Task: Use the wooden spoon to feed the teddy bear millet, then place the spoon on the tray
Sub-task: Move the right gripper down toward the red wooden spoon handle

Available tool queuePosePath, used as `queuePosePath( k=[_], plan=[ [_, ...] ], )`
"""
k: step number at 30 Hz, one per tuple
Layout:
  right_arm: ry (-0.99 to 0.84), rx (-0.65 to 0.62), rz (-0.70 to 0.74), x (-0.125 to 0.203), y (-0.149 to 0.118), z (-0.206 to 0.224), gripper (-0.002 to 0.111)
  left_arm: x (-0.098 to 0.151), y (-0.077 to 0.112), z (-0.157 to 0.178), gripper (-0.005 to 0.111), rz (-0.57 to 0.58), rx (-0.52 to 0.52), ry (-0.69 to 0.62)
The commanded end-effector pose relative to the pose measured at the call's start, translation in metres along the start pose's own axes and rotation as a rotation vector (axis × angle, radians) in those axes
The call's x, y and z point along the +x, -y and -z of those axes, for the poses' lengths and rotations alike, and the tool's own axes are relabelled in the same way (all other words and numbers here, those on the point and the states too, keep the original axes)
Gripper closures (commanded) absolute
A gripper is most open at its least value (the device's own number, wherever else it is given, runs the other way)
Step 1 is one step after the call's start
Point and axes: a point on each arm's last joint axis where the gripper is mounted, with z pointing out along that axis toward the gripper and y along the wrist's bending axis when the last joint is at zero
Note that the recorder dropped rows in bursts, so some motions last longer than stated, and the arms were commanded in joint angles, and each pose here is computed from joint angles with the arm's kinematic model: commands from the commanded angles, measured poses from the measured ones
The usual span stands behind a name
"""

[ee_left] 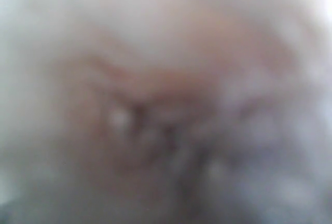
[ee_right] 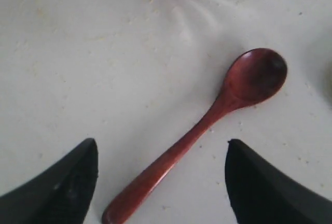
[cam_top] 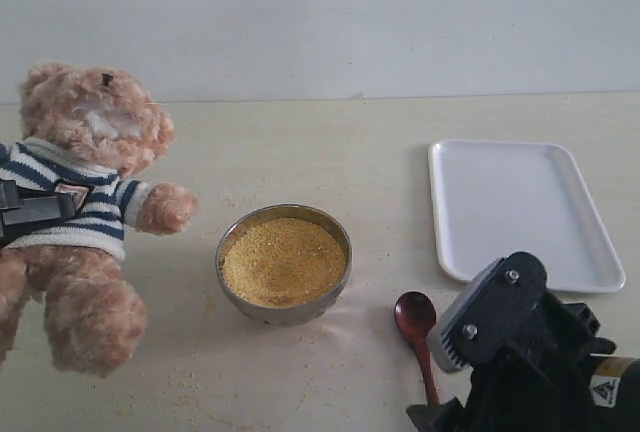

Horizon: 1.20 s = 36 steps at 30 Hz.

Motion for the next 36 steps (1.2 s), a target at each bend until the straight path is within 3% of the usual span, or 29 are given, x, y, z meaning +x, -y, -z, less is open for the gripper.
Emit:
queuePosePath(
  k=[1,4,8,16,36],
  plan=[
    [0.009,0.012,-0.227,0.000,0.001,-0.001,0.041,-0.002,0.003,0.002,0.102,-0.002,0.014,0.021],
    [-0.022,-0.008,-0.128,0.003,-0.002,-0.001,0.041,-0.002,0.001,0.002,0.102,-0.001,-0.005,0.021],
    [0.020,0.062,-0.108,0.001,0.004,-0.011,0.041,-0.002,0.001,0.002,0.102,-0.001,-0.005,0.021],
    [-0.138,0.044,-0.109,0.019,0.001,-0.029,0.041,-0.002,0.001,0.002,0.102,0.000,0.000,0.018],
    [-0.178,0.070,-0.127,0.026,0.002,-0.039,0.041,-0.002,0.001,0.002,0.102,0.000,0.000,0.018]
  ],
)
